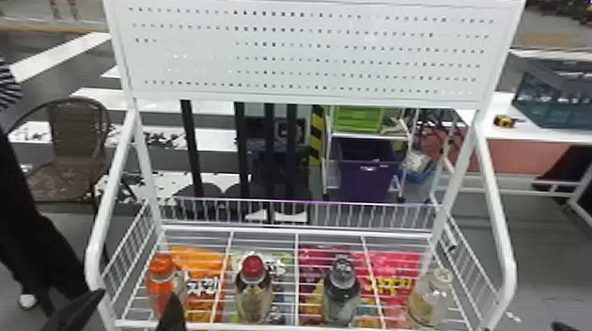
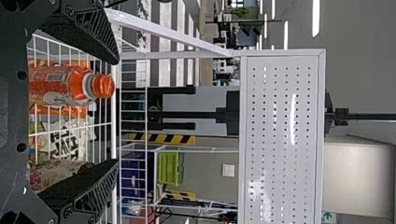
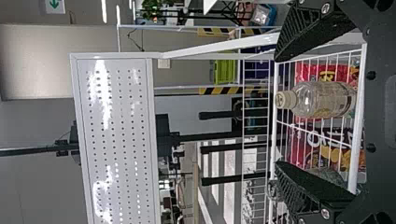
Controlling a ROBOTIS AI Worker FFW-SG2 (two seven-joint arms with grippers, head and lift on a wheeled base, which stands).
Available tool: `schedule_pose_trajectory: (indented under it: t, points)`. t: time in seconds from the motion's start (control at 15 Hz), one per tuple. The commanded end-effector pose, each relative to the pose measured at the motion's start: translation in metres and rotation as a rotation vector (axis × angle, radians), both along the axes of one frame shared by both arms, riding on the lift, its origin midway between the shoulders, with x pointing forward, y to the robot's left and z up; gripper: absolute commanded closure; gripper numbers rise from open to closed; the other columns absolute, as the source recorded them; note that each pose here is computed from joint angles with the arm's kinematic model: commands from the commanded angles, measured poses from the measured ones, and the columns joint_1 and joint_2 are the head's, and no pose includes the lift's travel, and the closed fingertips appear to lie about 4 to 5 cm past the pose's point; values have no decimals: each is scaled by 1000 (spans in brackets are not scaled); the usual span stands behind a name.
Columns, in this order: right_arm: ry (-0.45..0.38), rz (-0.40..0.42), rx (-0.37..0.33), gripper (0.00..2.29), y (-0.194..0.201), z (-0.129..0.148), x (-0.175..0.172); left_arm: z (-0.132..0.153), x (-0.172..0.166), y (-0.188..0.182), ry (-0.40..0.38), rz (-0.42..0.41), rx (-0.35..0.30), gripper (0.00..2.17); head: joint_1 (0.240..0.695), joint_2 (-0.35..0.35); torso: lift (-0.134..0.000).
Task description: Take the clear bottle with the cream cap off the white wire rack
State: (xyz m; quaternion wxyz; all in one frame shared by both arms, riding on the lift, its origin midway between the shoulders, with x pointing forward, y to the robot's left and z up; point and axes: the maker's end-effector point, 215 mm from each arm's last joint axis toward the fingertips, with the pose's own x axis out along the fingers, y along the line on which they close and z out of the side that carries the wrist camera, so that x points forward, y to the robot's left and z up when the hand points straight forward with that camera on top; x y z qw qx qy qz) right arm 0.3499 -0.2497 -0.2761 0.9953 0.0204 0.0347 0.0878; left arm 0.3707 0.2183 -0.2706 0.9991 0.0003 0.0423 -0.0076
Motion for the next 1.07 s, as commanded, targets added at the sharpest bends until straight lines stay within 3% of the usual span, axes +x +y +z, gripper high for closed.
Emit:
schedule_pose_trajectory:
  t: [0.0, 0.6, 0.87, 1.0]
  points:
    - [-4, -6, 4, 113, 0, 3, -2, 2, 0, -1, -2, -2, -3, 137, 499, 0, 0]
    - [-11, -49, -6, 124, -11, 4, -2, 5, 0, -2, -8, 5, -4, 137, 499, 0, 0]
    - [-19, -62, -20, 124, -16, -32, 16, -4, 1, 1, 6, 10, 1, 137, 499, 0, 0]
    - [-26, -69, -29, 124, -10, -68, 30, -11, 0, 2, 18, 10, 6, 137, 499, 0, 0]
